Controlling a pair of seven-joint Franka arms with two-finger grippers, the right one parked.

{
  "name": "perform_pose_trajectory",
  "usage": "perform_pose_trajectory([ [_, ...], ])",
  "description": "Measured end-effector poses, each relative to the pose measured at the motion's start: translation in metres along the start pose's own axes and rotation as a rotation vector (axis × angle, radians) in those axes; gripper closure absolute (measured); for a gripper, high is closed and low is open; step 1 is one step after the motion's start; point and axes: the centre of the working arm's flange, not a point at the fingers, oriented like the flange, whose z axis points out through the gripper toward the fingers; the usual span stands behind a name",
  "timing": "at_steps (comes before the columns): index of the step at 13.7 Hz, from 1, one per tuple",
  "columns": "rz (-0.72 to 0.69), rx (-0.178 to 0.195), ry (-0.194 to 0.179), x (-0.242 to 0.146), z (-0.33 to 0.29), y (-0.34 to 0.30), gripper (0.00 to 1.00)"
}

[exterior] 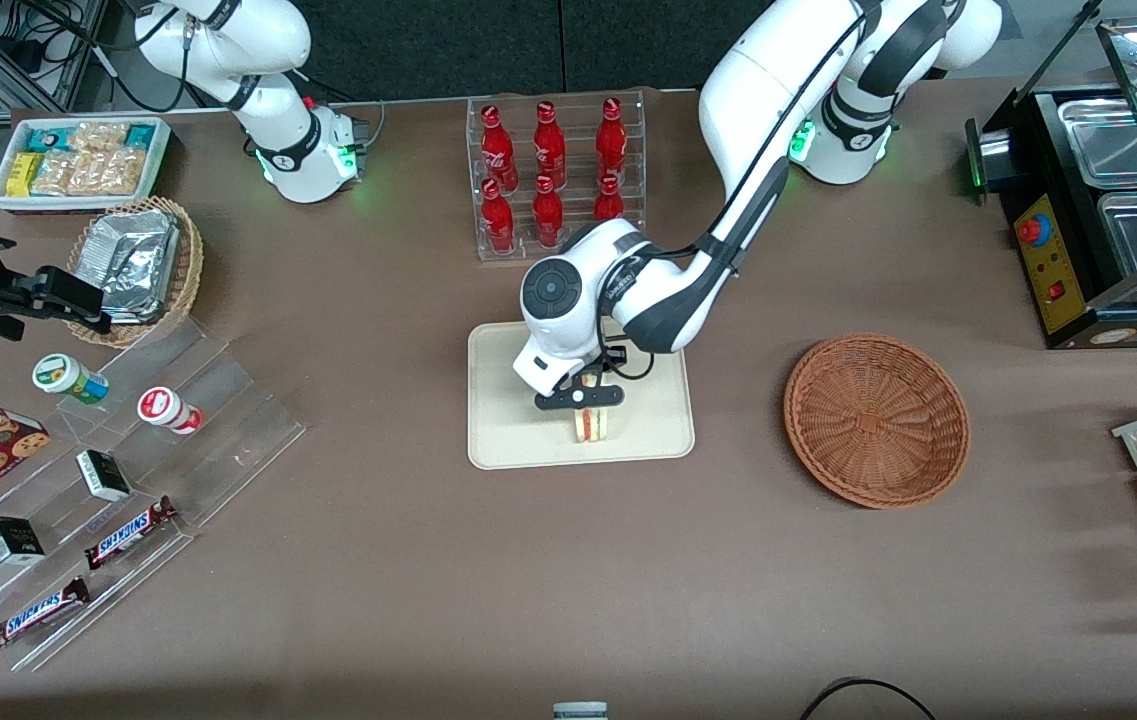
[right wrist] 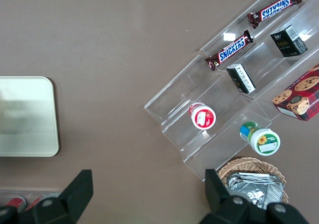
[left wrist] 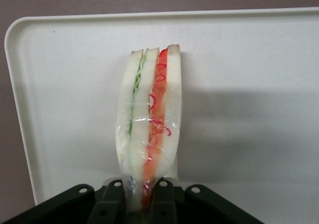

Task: Place sandwich from basket to tray
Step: 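Lower the sandwich upright onto the tray and open the left gripper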

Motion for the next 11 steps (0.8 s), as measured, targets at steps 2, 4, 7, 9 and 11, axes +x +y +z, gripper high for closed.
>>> perform_pose_trajectory([
  [2, -0.010, 0.001, -0.001, 0.000, 0.001, 0.000, 0.84],
  [4, -0.014, 0.001, -0.001, 0.000, 0.001, 0.000, 0.84],
  [7, -0.014, 0.005, -0.005, 0.000, 0.005, 0.000, 0.84],
  [9, -0.014, 0.010, -0.011, 0.000, 0.011, 0.000, 0.84],
  [11, -0.006, 0.014, -0.015, 0.000, 0.016, 0.001, 0.83],
])
